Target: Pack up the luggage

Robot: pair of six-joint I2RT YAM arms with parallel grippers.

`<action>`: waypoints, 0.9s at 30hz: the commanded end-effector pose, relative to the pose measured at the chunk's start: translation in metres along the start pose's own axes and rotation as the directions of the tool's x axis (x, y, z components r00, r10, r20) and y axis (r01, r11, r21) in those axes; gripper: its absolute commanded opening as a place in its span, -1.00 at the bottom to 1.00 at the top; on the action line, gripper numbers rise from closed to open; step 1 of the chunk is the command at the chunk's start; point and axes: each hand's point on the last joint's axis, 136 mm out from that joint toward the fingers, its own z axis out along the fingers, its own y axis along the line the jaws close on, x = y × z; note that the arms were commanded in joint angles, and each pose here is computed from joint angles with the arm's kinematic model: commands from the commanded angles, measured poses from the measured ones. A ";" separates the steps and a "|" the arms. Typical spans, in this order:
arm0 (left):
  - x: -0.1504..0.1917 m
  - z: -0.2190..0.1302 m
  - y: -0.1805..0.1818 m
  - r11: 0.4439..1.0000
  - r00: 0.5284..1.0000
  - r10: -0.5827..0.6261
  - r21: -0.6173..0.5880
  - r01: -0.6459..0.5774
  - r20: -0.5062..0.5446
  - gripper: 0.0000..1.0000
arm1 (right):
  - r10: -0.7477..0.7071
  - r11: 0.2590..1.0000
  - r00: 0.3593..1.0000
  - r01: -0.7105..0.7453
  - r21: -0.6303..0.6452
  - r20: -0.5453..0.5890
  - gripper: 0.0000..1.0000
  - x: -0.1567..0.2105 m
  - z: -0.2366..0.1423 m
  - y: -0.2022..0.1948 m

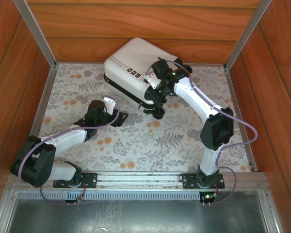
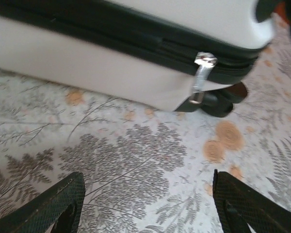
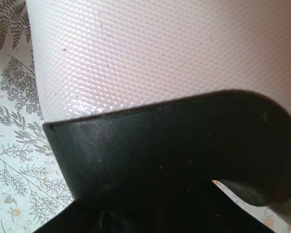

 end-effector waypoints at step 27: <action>-0.011 0.071 -0.049 0.862 0.910 0.344 0.306 -0.404 0.232 0.00 | 0.046 0.998 0.990 -0.051 0.031 0.135 -1.00 -0.032 -0.053 0.020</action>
